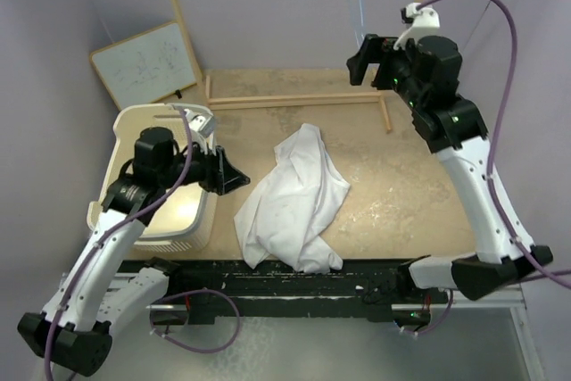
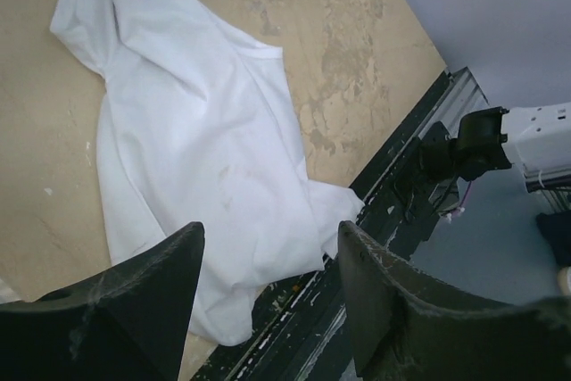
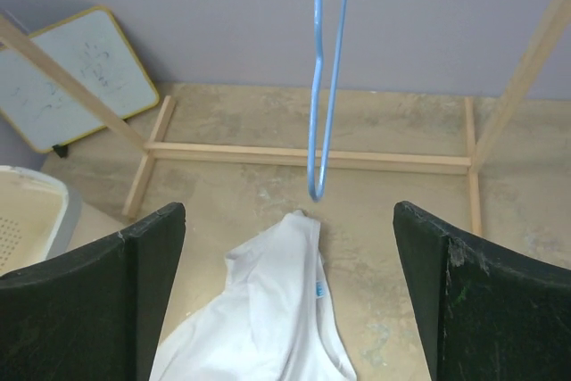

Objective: Remove the t-shirt from the hanger

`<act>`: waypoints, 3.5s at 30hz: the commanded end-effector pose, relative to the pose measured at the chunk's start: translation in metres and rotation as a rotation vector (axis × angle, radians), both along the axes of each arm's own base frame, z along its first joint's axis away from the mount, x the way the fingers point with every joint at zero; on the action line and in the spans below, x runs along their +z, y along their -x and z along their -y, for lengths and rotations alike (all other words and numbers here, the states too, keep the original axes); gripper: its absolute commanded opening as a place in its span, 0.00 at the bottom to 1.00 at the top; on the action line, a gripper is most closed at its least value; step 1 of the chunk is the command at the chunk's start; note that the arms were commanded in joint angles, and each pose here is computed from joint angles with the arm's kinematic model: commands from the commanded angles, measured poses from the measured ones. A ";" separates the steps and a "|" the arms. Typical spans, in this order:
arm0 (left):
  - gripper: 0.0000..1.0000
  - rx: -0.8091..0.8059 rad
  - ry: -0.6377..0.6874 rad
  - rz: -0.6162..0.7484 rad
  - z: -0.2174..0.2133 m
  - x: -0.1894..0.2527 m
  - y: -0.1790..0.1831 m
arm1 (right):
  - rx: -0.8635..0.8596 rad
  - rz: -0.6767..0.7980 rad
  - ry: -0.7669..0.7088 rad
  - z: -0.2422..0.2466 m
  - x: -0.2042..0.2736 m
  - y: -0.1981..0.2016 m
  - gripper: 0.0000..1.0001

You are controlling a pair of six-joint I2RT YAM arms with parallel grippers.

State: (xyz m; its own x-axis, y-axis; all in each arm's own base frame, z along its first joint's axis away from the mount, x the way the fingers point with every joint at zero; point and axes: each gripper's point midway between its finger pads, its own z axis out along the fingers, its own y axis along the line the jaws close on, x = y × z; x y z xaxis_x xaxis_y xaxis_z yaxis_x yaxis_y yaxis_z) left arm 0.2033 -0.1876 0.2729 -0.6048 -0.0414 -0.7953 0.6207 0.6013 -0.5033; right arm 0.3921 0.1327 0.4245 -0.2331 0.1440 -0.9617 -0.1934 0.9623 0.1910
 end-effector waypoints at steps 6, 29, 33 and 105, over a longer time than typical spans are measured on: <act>0.68 -0.018 -0.206 -0.188 0.071 -0.070 0.000 | 0.045 0.052 -0.060 0.022 -0.004 0.089 1.00; 0.95 0.006 -0.772 -0.093 0.153 -0.179 -0.012 | 0.092 0.030 -0.130 0.046 -0.054 0.193 1.00; 0.95 -0.005 -0.842 -0.110 0.147 -0.203 -0.011 | 0.098 0.028 -0.126 0.046 -0.056 0.193 1.00; 0.87 0.995 -0.629 0.184 -0.150 0.062 -0.032 | 0.130 -0.078 -0.129 0.034 -0.086 0.186 0.98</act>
State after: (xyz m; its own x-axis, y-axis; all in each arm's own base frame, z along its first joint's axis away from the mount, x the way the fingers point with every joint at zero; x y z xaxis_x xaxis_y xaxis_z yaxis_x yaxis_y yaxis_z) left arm 0.2378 -0.0366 0.3053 -0.5139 0.1121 -0.8505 -0.2121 0.9440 0.2526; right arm 0.2099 0.1002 0.3259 -0.3640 0.2073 -0.9080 -0.2860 0.9029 0.3208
